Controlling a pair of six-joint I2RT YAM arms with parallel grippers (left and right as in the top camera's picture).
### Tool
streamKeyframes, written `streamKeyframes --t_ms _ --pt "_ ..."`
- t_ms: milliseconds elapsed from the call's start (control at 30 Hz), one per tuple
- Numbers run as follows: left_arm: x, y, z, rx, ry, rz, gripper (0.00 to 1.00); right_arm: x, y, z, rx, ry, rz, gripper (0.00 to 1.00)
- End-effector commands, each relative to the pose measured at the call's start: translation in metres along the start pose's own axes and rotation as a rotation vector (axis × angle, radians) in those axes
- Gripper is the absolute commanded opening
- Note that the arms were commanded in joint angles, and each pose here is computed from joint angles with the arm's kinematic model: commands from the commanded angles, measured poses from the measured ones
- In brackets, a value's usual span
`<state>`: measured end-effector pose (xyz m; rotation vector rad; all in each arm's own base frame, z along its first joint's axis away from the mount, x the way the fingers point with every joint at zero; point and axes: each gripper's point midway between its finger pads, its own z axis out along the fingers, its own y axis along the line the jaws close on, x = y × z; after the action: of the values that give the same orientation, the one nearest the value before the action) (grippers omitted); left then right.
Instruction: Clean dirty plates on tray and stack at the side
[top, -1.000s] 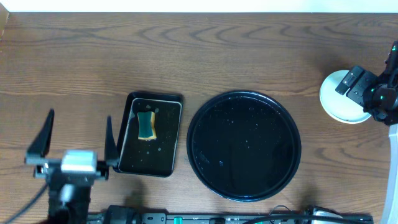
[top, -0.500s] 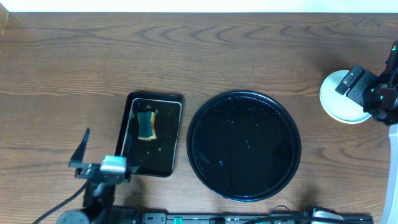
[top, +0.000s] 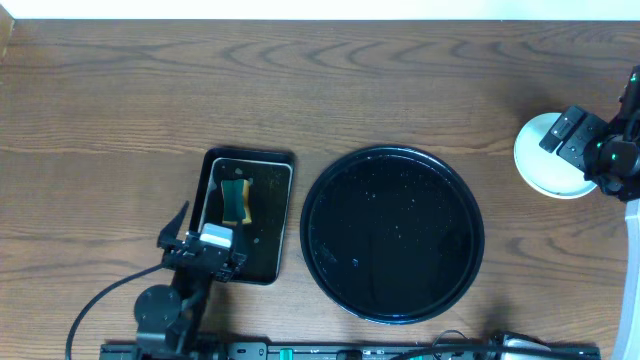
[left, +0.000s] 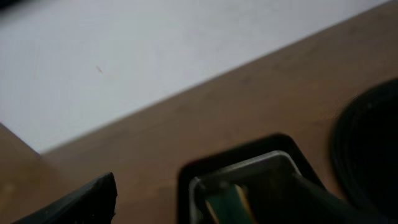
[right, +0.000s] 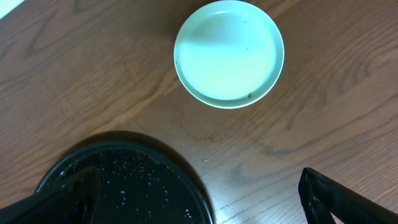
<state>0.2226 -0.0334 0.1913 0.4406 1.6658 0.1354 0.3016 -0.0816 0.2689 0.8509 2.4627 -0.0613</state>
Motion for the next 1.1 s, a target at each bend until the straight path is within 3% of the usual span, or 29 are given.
streamKeyframes --t_ms 0,167,433,1067 --pt "0.018 -0.008 0.009 0.018 0.013 -0.12 0.86 -0.001 0.001 -0.004 0.001 -0.016 -0.022 0.99" --pt "0.038 -0.009 0.017 -0.011 0.04 -0.242 0.86 -0.001 0.001 -0.004 0.001 -0.016 -0.022 0.99" --pt "0.058 -0.004 0.02 -0.069 0.091 -0.298 0.86 -0.001 0.001 -0.004 0.001 -0.016 -0.022 0.99" --pt "0.061 0.0 0.019 -0.1 0.098 -0.334 0.86 -0.001 0.001 -0.004 0.001 -0.016 -0.022 0.99"
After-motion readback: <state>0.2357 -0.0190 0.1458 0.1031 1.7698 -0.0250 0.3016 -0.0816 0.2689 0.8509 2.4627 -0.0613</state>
